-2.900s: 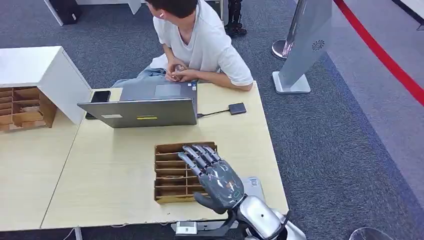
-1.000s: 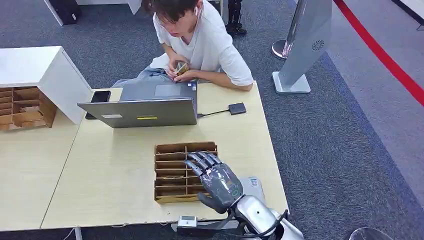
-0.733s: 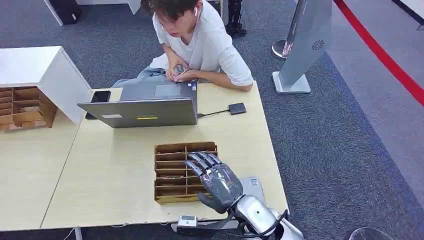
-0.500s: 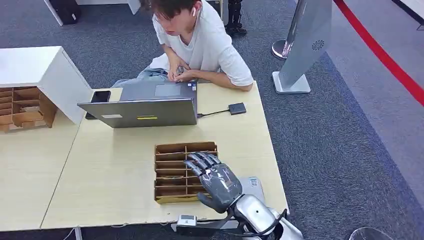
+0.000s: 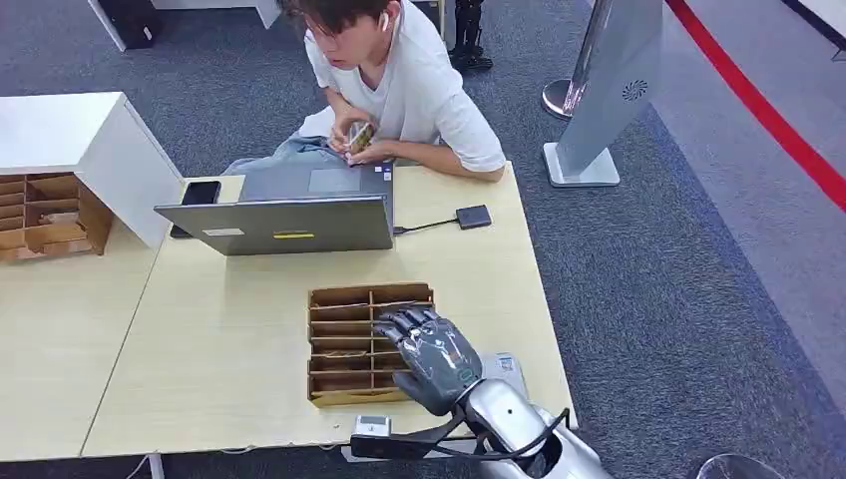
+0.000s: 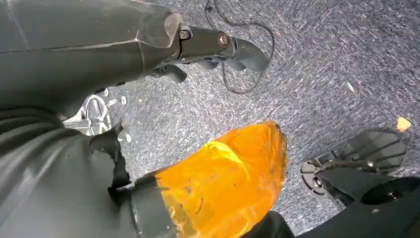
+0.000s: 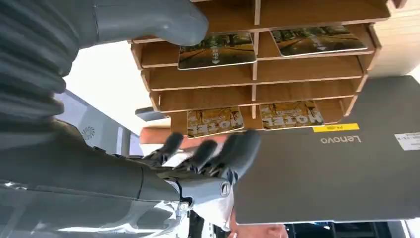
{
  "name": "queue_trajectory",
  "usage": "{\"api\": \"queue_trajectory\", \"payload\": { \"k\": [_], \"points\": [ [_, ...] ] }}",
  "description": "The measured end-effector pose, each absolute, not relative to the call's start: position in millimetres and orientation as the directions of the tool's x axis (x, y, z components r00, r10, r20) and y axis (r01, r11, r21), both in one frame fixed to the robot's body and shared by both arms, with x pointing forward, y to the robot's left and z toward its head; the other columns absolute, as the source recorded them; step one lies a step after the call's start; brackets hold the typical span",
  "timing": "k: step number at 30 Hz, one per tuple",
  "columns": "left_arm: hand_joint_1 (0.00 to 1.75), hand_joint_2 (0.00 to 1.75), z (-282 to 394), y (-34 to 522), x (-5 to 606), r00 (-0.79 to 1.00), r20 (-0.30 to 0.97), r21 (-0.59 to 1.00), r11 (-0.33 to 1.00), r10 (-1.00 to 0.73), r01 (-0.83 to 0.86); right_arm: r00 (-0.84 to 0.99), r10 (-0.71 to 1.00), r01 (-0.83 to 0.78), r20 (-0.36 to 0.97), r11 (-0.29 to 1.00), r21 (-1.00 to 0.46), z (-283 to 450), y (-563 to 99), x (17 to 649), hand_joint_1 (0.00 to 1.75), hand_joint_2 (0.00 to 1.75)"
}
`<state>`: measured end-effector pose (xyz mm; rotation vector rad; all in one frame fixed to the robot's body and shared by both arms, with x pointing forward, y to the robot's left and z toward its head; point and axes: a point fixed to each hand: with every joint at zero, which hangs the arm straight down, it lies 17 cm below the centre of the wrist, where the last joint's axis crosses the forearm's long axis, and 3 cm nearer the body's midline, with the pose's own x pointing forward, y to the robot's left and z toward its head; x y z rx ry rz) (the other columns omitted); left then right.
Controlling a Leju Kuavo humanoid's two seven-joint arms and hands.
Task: Pass the card to the sensor for recognition and then transmit it.
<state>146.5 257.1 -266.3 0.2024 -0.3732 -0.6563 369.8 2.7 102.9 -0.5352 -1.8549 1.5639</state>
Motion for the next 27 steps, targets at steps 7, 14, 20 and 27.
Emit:
{"api": "queue_trajectory", "payload": {
  "k": [7,14,20,27],
  "points": [
    [0.00,0.00,-266.3,257.2,146.5,0.728,0.272,0.300,0.774,-0.629,0.557,-0.706,0.674,-0.107,0.215,0.199,-0.974,100.1,3.7,371.2,0.61,1.75],
    [0.00,0.00,-266.2,257.3,147.0,0.726,0.272,0.301,0.773,-0.631,0.559,-0.704,0.676,-0.113,0.218,0.196,-0.974,98.7,4.1,372.3,0.59,1.75],
    [0.00,0.00,-266.2,257.5,147.2,0.726,0.272,0.301,0.773,-0.631,0.559,-0.702,0.676,-0.118,0.223,0.198,-0.973,98.2,5.7,372.6,0.63,1.75],
    [0.00,0.00,-266.2,257.9,147.1,0.727,0.271,0.301,0.773,-0.630,0.558,-0.698,0.679,-0.129,0.228,0.194,-0.972,95.9,5.8,373.1,0.61,1.75]
  ]
}}
